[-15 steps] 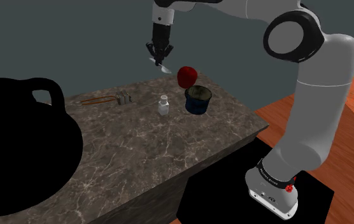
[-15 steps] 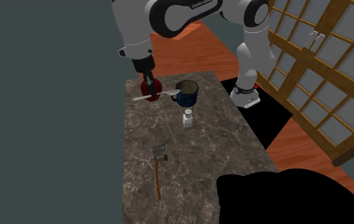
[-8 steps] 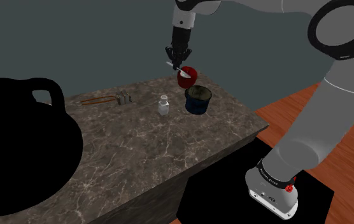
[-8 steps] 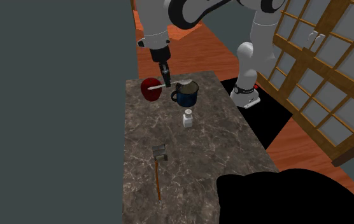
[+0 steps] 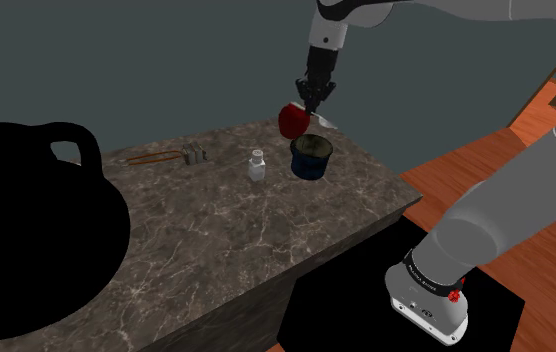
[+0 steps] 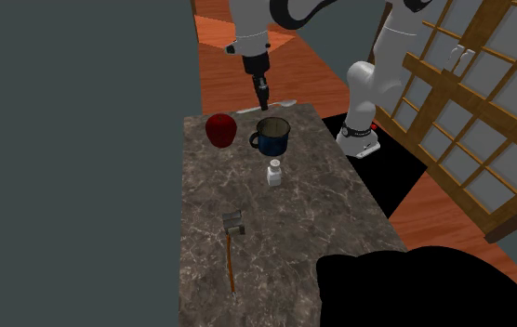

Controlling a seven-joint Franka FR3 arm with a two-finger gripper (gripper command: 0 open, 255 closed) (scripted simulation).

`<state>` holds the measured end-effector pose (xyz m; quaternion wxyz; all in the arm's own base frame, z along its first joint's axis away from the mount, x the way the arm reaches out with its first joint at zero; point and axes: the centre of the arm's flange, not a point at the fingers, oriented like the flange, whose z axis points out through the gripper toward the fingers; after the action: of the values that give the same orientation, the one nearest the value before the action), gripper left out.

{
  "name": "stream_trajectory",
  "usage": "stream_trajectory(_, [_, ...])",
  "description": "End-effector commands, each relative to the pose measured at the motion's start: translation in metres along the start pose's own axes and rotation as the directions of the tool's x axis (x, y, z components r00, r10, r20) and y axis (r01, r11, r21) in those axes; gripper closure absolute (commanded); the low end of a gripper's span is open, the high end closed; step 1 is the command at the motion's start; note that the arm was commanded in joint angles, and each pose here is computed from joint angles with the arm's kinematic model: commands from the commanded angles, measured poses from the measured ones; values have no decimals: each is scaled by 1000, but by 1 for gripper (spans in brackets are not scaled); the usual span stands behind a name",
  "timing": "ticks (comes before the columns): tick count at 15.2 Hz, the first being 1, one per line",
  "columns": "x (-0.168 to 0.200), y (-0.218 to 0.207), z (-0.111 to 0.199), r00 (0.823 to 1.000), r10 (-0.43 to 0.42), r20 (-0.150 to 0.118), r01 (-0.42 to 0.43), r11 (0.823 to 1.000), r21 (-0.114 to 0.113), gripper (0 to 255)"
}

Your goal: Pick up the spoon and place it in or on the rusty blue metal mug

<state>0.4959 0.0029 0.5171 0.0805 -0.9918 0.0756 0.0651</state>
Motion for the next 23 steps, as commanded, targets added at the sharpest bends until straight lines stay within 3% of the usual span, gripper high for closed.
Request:
stream_trajectory(1, [-11,7,7,1000,-1,1,1,1000,0,255])
stream_trajectory(15, [0,19,81,1000,-1,1,1,1000,0,255])
stream_trajectory(23, [0,19,81,1000,-1,1,1,1000,0,255])
